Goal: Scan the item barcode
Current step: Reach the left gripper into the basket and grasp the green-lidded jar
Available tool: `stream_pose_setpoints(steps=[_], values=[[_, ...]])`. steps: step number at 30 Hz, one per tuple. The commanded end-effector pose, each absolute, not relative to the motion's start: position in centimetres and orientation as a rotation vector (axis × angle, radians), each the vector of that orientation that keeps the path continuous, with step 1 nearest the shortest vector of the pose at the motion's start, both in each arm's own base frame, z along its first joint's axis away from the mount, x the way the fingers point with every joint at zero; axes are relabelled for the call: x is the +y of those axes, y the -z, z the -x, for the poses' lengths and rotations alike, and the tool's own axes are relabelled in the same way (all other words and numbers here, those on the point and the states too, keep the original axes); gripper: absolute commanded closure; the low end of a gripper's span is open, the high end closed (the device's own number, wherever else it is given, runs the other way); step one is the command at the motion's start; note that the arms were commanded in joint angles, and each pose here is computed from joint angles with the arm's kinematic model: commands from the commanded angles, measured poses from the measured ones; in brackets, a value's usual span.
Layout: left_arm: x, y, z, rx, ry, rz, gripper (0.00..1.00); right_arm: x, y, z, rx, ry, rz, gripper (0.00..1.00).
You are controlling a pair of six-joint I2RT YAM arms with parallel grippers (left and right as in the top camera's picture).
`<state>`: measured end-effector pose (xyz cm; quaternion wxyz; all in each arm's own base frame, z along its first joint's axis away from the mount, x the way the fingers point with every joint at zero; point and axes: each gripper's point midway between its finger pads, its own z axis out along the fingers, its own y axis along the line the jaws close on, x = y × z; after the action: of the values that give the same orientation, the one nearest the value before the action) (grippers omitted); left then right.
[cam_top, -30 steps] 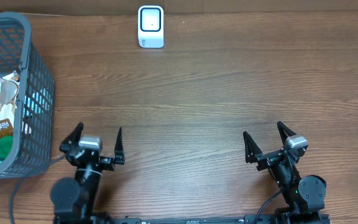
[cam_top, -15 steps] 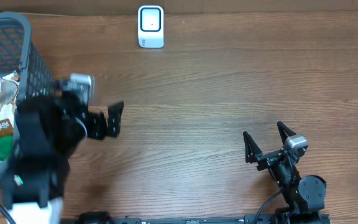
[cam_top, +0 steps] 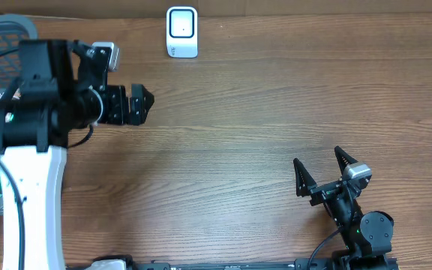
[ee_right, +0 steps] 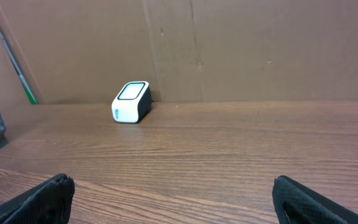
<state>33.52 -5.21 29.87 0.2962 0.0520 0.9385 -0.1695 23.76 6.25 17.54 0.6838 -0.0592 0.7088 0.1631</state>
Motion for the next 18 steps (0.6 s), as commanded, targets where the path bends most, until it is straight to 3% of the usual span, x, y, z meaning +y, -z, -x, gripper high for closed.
stream_pose_setpoints(steps=[1, 9, 18], values=[[-4.3, -30.1, -34.7, 2.493, 0.462, -0.025, 0.0, 6.2, -17.4, -23.8, 1.583, -0.363, 0.133, 0.0], [5.7, -33.5, -34.7, 2.381, 0.243, 0.5, 0.0, 6.2, -17.4, -23.8, 1.582, -0.363, 0.133, 0.0], [18.6, -34.4, -29.9, 2.174, -0.09, 1.082, 0.0, 6.2, -17.4, -23.8, 1.582, -0.363, 0.133, 0.0]])
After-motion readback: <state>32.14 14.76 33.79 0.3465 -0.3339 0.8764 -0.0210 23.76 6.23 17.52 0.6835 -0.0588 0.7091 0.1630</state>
